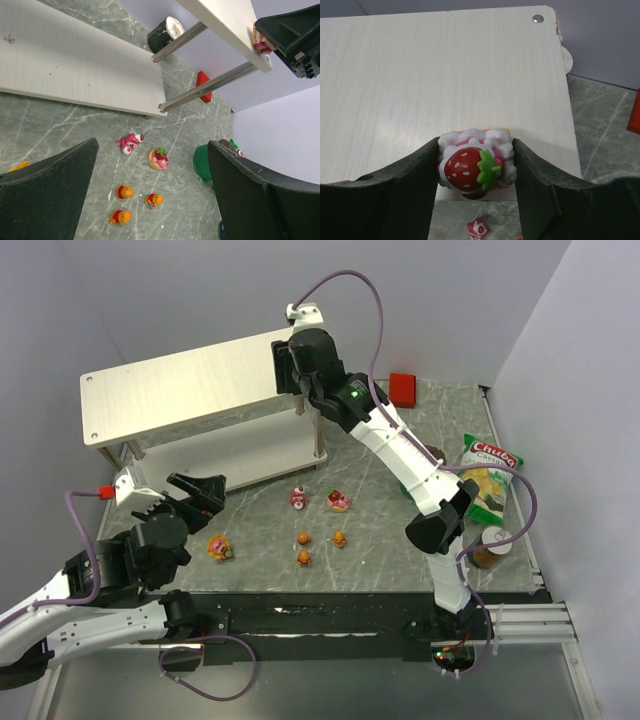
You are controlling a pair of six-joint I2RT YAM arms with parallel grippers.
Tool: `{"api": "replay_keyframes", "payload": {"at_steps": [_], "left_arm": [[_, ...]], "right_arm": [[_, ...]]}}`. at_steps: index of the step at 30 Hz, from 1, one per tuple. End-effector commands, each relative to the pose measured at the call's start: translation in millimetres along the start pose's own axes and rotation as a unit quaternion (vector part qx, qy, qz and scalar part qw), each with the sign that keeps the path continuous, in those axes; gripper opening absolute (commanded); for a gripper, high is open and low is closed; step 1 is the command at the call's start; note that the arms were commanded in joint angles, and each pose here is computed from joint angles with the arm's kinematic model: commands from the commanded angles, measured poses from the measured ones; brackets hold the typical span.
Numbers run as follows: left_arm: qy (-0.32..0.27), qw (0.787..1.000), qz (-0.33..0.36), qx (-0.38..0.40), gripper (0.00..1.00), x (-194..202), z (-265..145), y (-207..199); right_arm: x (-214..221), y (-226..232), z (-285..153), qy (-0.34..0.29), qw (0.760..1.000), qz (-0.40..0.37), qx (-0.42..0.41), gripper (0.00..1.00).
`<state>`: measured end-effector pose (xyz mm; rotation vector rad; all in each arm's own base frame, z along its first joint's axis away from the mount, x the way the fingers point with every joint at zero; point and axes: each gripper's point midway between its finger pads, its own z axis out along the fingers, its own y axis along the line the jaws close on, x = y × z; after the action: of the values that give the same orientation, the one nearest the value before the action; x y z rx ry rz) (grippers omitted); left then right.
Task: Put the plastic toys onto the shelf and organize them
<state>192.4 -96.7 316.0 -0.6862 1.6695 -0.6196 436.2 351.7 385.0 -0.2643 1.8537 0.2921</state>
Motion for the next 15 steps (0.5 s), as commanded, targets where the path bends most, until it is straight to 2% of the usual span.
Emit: {"api": "replay_keyframes", "payload": {"at_steps": [1,7,15], "left_arm": [[-0.015,1.000,-0.002,-0.006,0.97,-2,3,-2],[-0.014,1.000,-0.001,-0.010,0.96,1,5,-1],[-0.011,1.000,-0.003,-0.017,0.96,2,4,3]], "right_arm": [[-12,-9,-6,-0.008,1.000,0.020,0.006,0.47],[-7,-12,-2,0.000,1.000,0.024,0.009,0.64],[0,-14,5,0.010,0.999,0.029,0.019,0.70]]}}
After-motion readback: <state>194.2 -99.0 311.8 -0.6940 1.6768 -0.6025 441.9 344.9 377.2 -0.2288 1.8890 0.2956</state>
